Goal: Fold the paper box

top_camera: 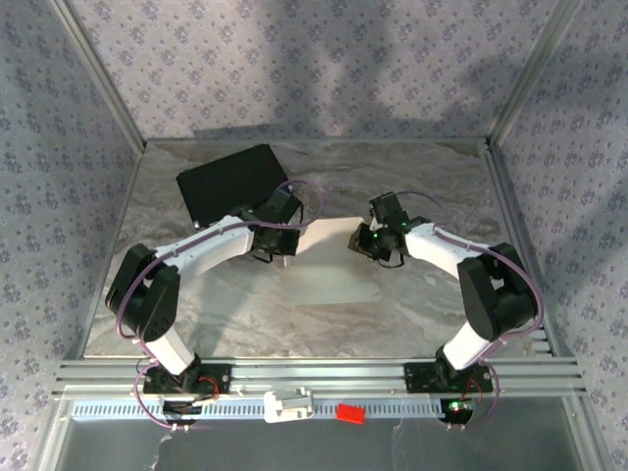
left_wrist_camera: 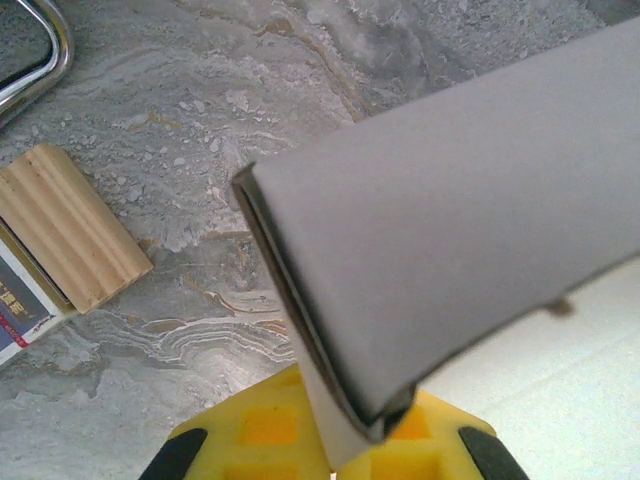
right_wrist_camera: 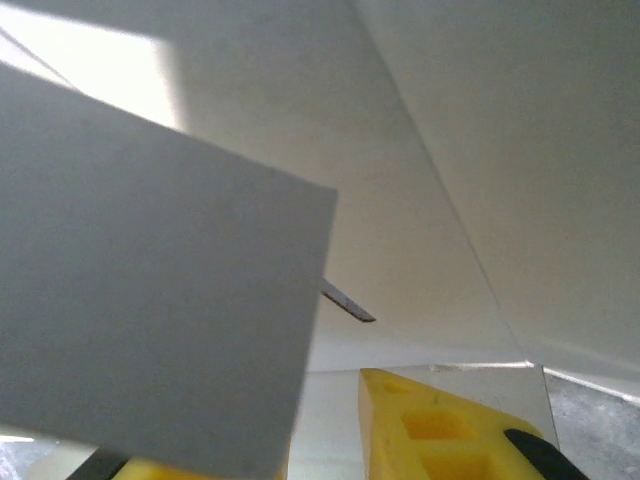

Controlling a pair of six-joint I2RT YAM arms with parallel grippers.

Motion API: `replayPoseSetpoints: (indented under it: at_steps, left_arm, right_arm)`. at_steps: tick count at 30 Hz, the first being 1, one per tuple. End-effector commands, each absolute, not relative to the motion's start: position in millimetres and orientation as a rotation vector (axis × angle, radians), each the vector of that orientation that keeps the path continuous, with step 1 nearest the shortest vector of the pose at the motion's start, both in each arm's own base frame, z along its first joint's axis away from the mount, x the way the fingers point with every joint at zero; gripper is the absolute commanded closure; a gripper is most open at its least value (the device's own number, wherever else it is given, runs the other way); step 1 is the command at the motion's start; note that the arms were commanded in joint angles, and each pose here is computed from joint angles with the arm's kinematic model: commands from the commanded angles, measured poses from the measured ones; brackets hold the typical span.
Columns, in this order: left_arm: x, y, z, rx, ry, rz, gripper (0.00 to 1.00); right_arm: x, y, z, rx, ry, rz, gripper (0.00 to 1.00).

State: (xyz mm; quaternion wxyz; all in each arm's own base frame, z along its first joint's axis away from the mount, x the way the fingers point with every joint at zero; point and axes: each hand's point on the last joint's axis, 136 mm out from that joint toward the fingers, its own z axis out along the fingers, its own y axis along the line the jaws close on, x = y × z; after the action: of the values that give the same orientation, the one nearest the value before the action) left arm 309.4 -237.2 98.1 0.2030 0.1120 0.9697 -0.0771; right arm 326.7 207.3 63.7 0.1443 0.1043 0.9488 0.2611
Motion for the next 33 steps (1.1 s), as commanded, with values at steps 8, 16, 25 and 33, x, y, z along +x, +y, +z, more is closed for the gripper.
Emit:
replayPoseSetpoints:
  at_steps: [8, 16, 25, 33]
  left_arm:
    - [323, -246, 122, 0.227, 2.647, -0.451, 1.00]
    - [340, -250, 167, 0.265, 2.521, -0.563, 1.00]
    - [344, -255, 175, 0.256, 2.523, -0.577, 1.00]
    - [340, -256, 173, 0.278, 2.535, -0.570, 1.00]
  right_arm:
    - [318, 177, 118, 0.324, 2.619, 0.677, 0.67]
    - [304, 142, 148, 0.387, 2.603, 0.686, 0.46]
    - [329, 137, 152, 0.393, 2.582, 0.626, 0.52]
    - [349, 142, 155, 0.359, 2.565, 0.643, 0.63]
